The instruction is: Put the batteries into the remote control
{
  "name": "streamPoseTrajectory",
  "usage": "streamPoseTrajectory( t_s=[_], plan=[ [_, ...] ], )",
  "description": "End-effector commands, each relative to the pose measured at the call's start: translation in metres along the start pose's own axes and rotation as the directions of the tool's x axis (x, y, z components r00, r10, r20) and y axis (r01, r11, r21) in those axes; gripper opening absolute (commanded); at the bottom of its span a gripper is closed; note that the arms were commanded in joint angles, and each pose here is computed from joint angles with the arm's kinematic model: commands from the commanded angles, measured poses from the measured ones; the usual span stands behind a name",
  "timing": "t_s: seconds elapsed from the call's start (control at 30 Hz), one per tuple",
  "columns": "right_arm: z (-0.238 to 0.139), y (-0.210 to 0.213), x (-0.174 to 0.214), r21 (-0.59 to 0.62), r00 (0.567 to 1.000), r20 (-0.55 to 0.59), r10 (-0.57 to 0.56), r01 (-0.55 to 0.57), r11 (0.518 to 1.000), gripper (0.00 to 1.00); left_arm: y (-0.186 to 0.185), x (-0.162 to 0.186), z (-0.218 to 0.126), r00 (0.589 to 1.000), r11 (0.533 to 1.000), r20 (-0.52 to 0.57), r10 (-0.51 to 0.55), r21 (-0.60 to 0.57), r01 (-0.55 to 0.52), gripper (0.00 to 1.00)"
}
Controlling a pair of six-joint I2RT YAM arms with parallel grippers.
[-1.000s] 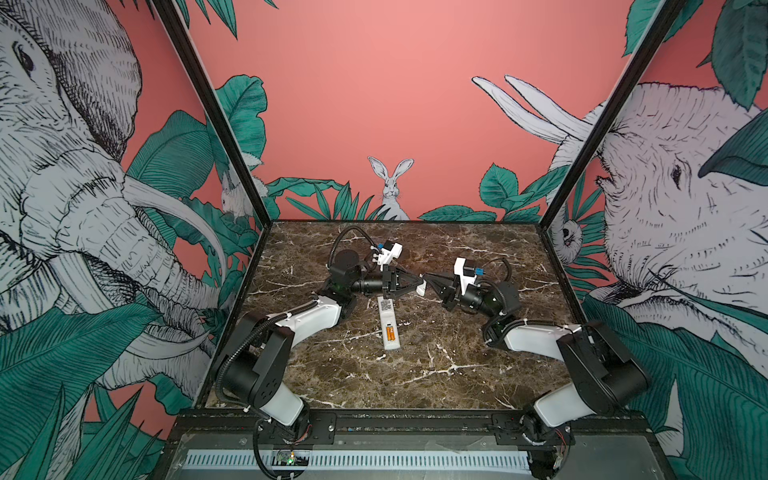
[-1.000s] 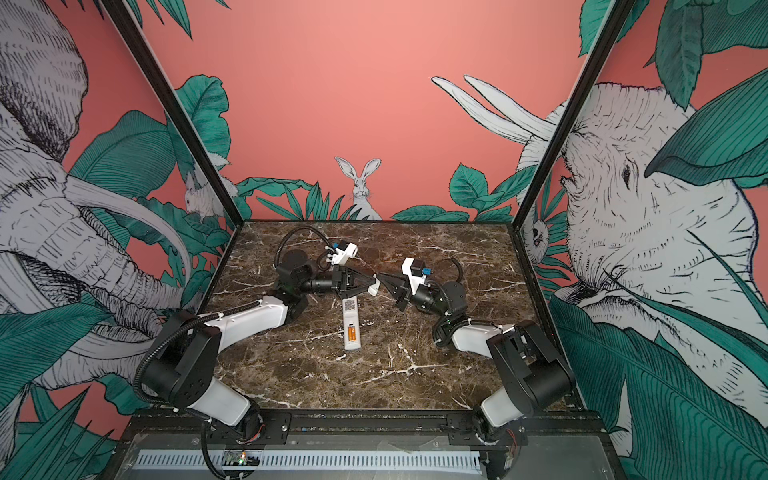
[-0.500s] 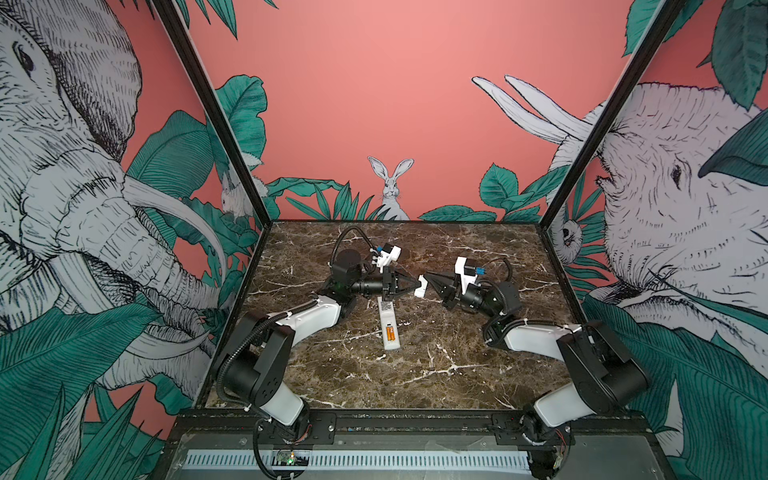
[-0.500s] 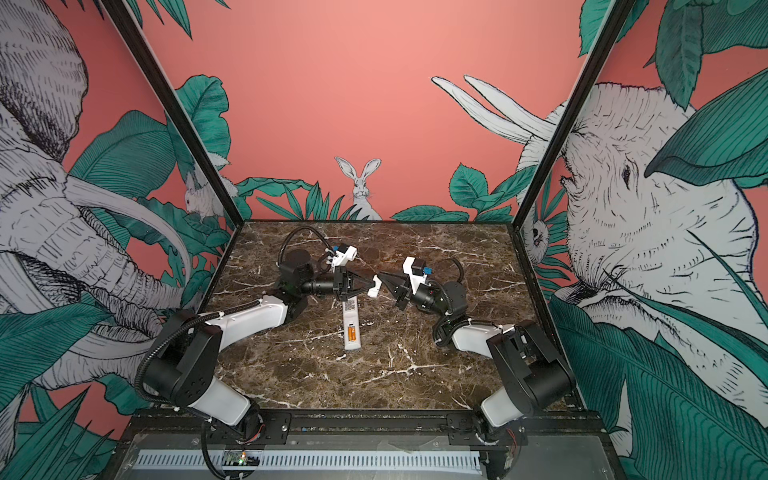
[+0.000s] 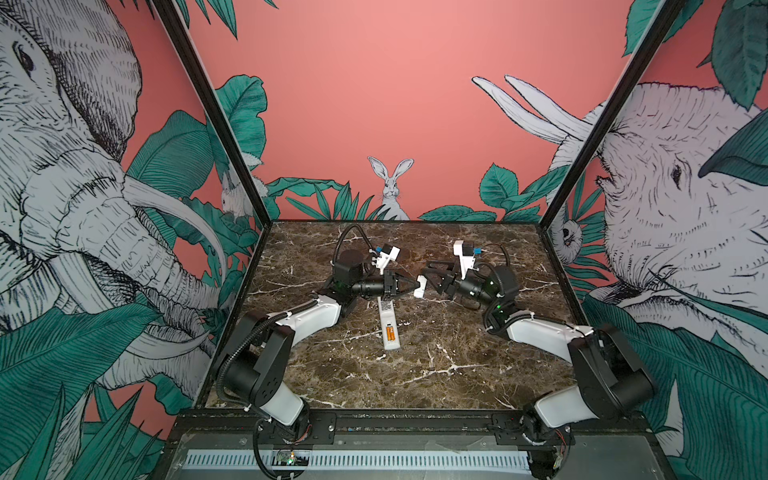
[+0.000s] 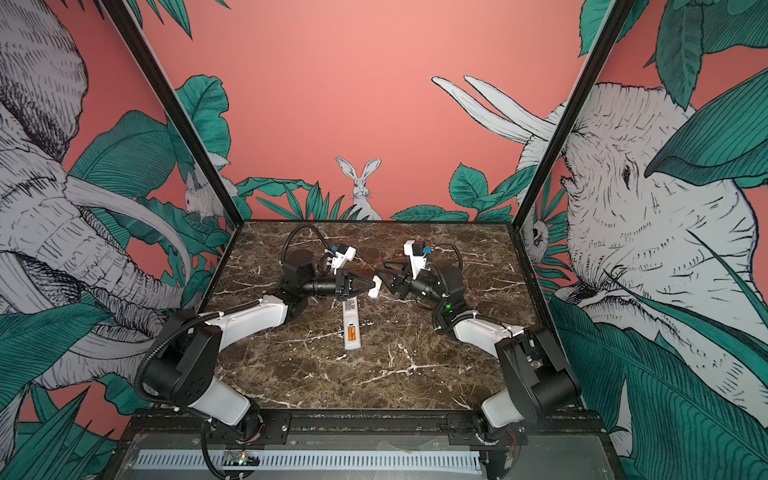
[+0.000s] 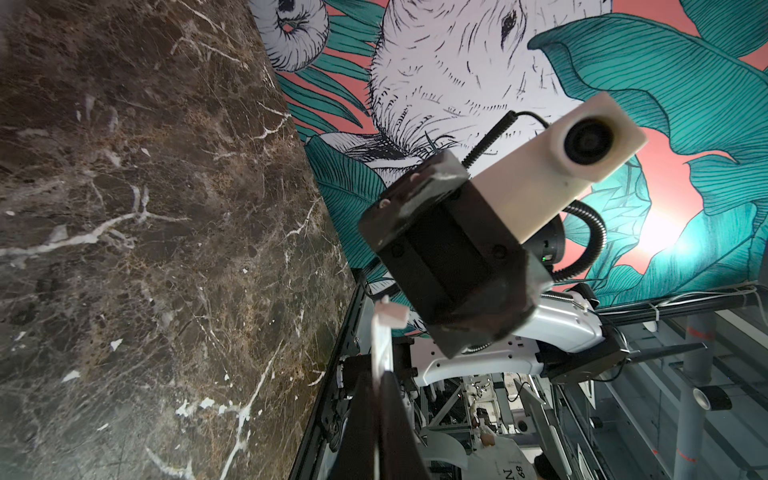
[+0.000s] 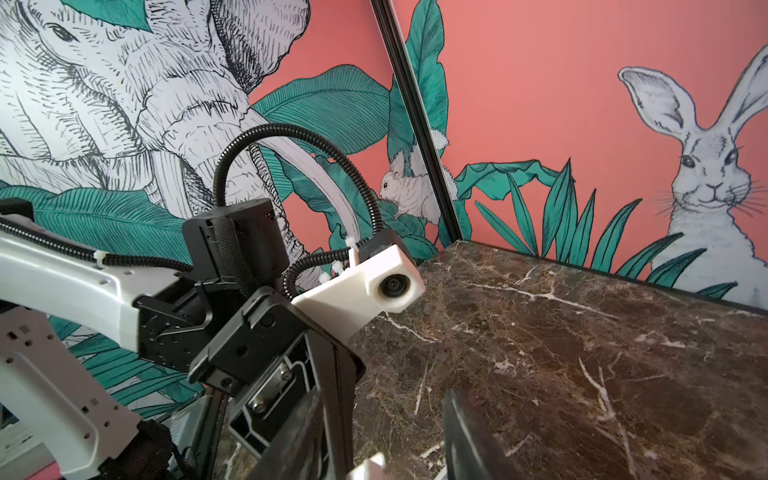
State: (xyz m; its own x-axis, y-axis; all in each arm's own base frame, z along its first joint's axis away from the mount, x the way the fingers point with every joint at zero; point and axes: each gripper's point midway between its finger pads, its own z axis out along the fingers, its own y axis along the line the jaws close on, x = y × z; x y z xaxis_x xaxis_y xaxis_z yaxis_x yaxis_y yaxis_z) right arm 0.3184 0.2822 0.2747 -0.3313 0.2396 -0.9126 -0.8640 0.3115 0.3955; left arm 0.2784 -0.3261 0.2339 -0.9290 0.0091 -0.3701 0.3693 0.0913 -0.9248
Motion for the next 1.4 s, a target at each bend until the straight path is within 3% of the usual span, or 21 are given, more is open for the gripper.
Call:
streamPoseTrajectory(
  t_s=[0.0,0.33,0.57,0.8,0.87,0.93,1.03,1.1,1.23,1.37],
  plan=[
    [0.001,0.010,-0.001,-0.027,0.990,-0.058,0.125,-0.127,0.992,0.45,-0.013,-0.009,-0.006,0.994,0.996,0.058,0.092,0.016,-0.093,0.00],
    [0.000,0.001,0.016,0.045,0.961,-0.137,0.240,-0.236,0.971,0.40,-0.017,-0.013,-0.006,0.990,0.993,0.086,0.109,0.034,-0.113,0.00],
    [-0.001,0.007,0.018,0.005,0.952,-0.126,0.279,-0.281,0.960,0.15,-0.014,-0.014,-0.006,0.989,0.993,0.094,0.114,0.027,-0.117,0.00],
    [-0.002,0.000,0.026,0.044,0.936,-0.134,0.325,-0.322,0.946,0.03,-0.012,-0.015,-0.005,0.989,0.993,0.094,0.110,0.029,-0.113,0.02],
    [-0.003,-0.004,0.028,0.067,0.934,-0.139,0.330,-0.323,0.944,0.02,-0.011,-0.015,-0.006,0.990,0.994,0.092,0.105,0.025,-0.108,0.12],
    [-0.003,-0.007,0.029,0.095,0.937,-0.156,0.311,-0.299,0.949,0.02,-0.008,-0.017,-0.011,0.990,0.995,0.100,0.100,0.012,-0.102,0.32],
    [-0.013,-0.026,0.048,0.247,0.919,-0.235,0.316,-0.259,0.934,0.00,0.000,-0.025,-0.027,0.987,0.995,0.125,0.095,-0.032,-0.092,0.56],
    [-0.027,-0.044,0.065,0.387,0.892,-0.312,0.328,-0.196,0.901,0.00,0.006,-0.031,-0.044,0.984,0.994,0.151,0.099,-0.064,-0.090,0.60],
    [-0.075,-0.079,0.098,0.642,0.798,-0.464,0.385,0.003,0.767,0.00,0.011,-0.036,-0.069,0.979,0.985,0.159,0.125,-0.136,-0.104,0.63],
    [-0.122,-0.103,0.119,0.753,0.690,-0.563,0.454,0.203,0.625,0.00,0.012,-0.033,-0.077,0.978,0.972,0.130,0.165,-0.189,-0.139,0.65]
  ],
)
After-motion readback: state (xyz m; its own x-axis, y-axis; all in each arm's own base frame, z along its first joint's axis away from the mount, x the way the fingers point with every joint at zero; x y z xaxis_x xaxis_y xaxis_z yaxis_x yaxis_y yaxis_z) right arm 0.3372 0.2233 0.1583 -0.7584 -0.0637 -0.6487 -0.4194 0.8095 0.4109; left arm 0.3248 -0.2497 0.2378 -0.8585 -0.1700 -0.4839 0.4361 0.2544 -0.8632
